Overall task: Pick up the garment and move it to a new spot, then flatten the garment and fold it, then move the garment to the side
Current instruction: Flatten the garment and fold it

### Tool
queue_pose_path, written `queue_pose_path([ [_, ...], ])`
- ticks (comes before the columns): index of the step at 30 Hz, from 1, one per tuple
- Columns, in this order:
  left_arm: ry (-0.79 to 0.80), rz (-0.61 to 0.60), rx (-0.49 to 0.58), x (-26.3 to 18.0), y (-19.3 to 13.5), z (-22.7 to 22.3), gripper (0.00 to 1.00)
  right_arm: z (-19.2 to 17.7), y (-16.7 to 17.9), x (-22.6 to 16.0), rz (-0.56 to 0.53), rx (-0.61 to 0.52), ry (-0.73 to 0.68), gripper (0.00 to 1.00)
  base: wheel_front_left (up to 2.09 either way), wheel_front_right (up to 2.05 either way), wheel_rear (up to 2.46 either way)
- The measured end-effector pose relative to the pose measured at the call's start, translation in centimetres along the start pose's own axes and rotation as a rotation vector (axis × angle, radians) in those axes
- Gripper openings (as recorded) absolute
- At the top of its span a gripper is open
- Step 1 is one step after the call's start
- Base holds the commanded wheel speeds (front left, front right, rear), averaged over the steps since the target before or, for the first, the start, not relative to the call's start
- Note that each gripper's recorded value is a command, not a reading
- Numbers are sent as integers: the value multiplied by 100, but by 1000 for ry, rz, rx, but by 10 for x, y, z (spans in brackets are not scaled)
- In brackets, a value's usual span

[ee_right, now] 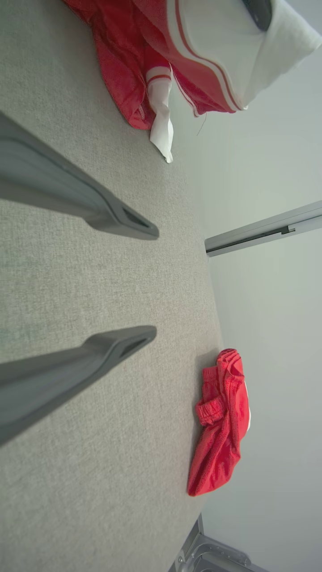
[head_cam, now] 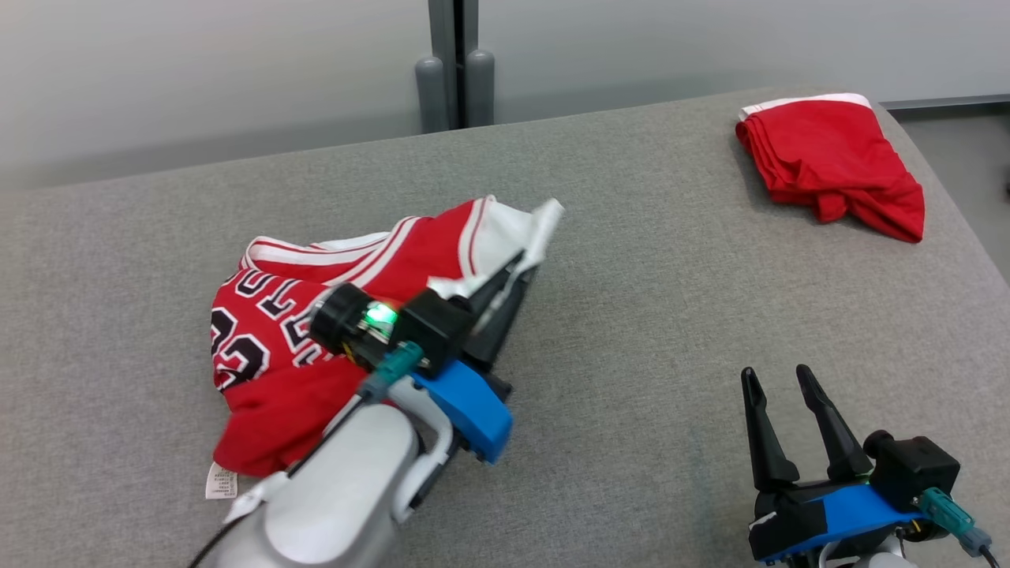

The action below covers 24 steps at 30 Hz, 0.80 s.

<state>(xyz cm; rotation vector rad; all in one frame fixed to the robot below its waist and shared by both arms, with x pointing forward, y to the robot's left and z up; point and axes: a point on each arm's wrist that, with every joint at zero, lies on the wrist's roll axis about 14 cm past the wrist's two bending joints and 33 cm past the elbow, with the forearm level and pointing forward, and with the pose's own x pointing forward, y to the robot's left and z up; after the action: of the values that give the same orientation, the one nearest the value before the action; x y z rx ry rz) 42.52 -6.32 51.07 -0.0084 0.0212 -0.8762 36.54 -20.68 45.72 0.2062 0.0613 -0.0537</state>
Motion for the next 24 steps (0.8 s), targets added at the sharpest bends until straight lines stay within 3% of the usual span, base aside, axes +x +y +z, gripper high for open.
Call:
queue_pose_path([
  [15, 161, -311, -60, -2, -118, -65, 0, 5, -20, -5, -60, -8, -11, 100, 0, 0, 0],
  [16, 170, -320, -60, -4, -121, -68, 12, 5, -21, -5, -62, -9, -12, 100, 0, 0, 0],
  [17, 177, -327, -61, -5, -124, -71, 62, 6, -21, -5, -64, -11, -14, 100, 0, 0, 0],
  [18, 179, -331, -64, -6, -125, -72, 100, 6, -22, -6, -66, -14, -15, 100, 0, 0, 0],
  [24, 83, -297, -65, 2, -118, -41, 100, 13, -23, -9, -67, -17, -37, 100, 0, 0, 0],
])
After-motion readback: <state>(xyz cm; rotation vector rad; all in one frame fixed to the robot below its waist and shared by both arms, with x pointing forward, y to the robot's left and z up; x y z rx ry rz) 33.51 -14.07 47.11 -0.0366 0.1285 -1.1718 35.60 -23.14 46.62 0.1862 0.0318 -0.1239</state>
